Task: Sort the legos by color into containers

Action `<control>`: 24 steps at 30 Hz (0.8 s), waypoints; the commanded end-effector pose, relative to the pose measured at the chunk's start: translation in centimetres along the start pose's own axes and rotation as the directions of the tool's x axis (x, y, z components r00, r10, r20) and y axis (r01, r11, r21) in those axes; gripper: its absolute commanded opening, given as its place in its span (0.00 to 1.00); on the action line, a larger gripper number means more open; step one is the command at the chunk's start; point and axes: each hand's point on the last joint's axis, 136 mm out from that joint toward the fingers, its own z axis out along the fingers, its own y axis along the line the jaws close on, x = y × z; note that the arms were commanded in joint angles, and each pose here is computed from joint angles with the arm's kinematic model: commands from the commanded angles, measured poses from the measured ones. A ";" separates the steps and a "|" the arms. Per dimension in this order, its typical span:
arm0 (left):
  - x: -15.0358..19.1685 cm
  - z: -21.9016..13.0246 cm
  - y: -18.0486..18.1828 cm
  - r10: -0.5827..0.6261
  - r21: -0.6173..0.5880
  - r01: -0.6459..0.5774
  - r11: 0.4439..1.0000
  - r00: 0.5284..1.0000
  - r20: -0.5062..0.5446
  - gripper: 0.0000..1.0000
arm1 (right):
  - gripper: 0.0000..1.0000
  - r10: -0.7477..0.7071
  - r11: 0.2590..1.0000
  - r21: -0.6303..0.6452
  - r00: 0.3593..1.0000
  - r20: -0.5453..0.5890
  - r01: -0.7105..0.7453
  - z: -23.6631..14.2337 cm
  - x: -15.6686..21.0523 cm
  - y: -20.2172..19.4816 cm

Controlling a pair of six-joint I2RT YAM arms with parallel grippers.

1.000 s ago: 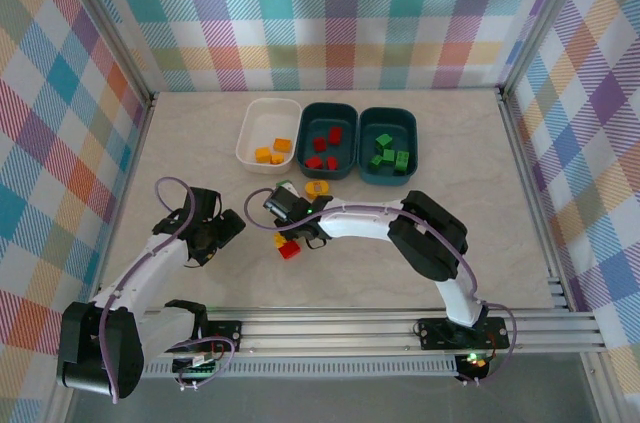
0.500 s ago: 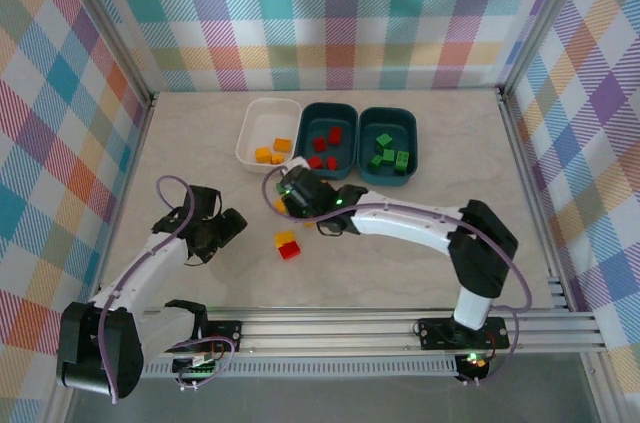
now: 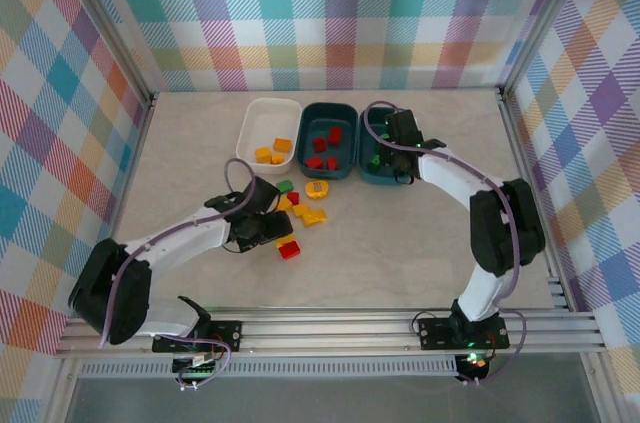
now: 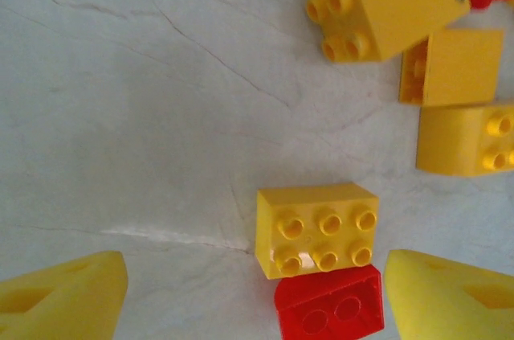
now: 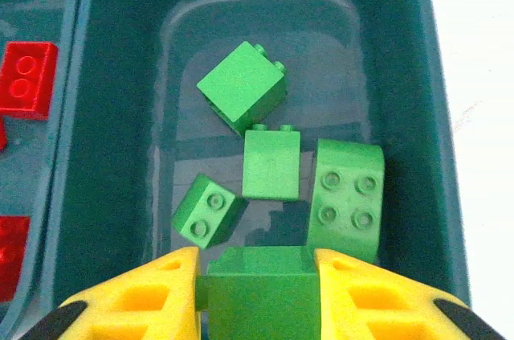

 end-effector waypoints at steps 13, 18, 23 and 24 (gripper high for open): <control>0.0 3.2 -1.5 -0.031 -0.113 0.029 0.993 0.999 -0.014 0.81 | 0.64 0.089 0.986 -0.145 0.993 0.074 -0.077 -6.0 -0.6 1.6; 0.0 4.4 -2.2 0.004 -0.119 -0.009 0.993 0.999 -0.042 0.78 | 0.65 0.060 0.984 -0.171 0.995 0.084 -0.045 -8.7 4.1 2.9; 0.0 5.4 -2.9 0.045 -0.105 -0.052 0.993 0.997 -0.064 0.70 | 0.65 0.051 0.983 -0.181 0.993 0.107 -0.031 -9.6 7.5 2.1; -0.1 5.5 -2.9 0.053 -0.108 -0.060 0.992 0.996 -0.066 0.70 | 0.65 0.058 0.983 -0.178 0.991 0.121 -0.036 -9.7 7.9 1.7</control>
